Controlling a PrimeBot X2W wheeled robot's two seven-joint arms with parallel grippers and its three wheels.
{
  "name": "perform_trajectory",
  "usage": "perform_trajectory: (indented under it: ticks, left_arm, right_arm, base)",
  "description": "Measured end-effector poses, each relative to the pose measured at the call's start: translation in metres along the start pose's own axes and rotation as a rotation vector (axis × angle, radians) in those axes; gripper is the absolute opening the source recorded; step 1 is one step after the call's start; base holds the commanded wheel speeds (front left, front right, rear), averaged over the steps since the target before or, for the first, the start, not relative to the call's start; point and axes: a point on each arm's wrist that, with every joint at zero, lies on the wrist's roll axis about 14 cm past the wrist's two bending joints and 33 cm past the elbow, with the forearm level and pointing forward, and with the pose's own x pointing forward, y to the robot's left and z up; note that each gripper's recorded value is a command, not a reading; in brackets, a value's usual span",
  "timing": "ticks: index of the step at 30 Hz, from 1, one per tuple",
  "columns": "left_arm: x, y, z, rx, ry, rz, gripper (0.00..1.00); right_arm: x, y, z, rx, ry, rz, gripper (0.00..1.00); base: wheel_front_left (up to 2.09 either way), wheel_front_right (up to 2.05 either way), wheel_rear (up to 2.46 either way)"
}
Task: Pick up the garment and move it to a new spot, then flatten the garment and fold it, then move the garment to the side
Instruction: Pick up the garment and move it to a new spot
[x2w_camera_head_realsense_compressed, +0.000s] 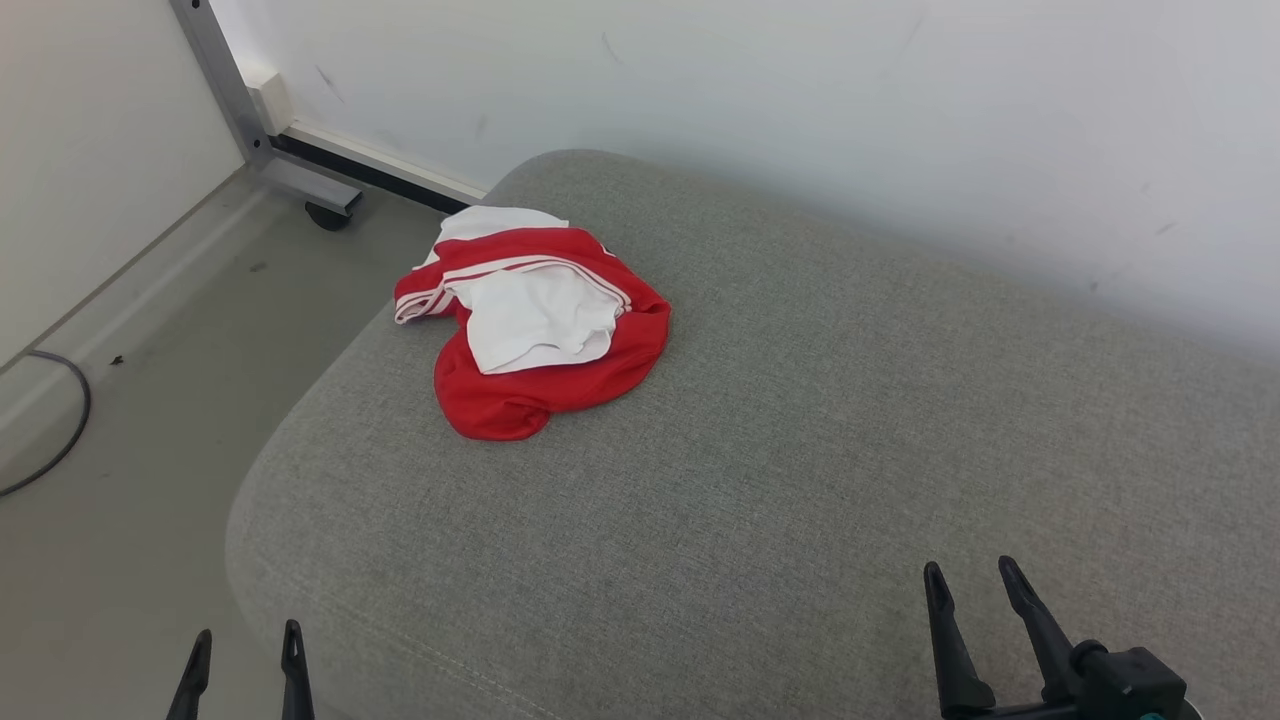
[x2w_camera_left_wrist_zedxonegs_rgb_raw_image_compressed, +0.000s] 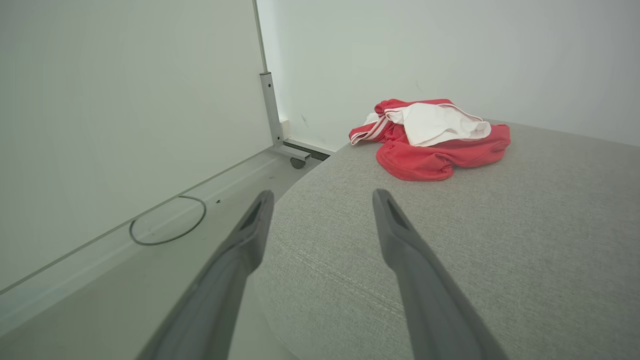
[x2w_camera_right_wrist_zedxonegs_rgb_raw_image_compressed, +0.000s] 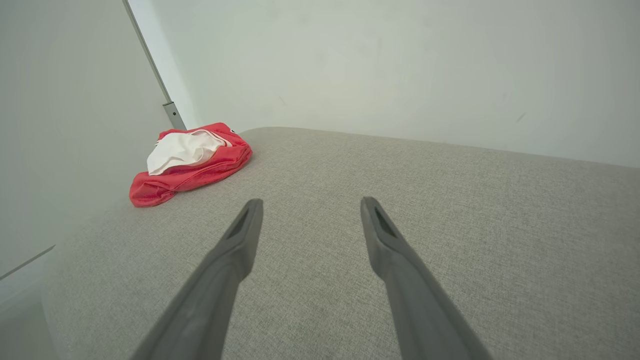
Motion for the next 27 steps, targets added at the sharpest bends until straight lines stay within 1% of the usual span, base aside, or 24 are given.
perform_trajectory:
  ticks: [7,10,16,23,27]
  left_arm:
    - [0.003,-0.001,0.0,-0.016,0.001,0.001,1.0]
    - [0.016,-0.006,0.01,-0.016,-0.028,-0.013,1.0]
    - [0.068,-0.024,0.046,-0.006,-0.123,-0.081,1.0]
    - [0.138,-0.049,0.093,0.023,-0.236,-0.155,1.0]
    - [0.178,-0.068,0.104,0.02,-0.255,-0.187,1.0]
  right_arm:
    - [0.0,0.0,0.001,0.0,-0.003,-0.001,1.0]
    - [0.003,-0.005,0.006,-0.009,-0.016,-0.012,1.0]
    - [0.01,-0.023,0.019,-0.043,-0.042,-0.049,1.0]
    - [0.007,-0.062,0.027,-0.058,-0.064,-0.144,1.0]
    - [-0.003,-0.088,0.023,-0.057,-0.059,-0.217,1.0]
  base:
    - [0.0,0.0,0.0]
    - [0.0,0.0,0.0]
    - [0.0,0.0,0.0]
    - [0.0,0.0,0.0]
    - [0.0,0.0,0.0]
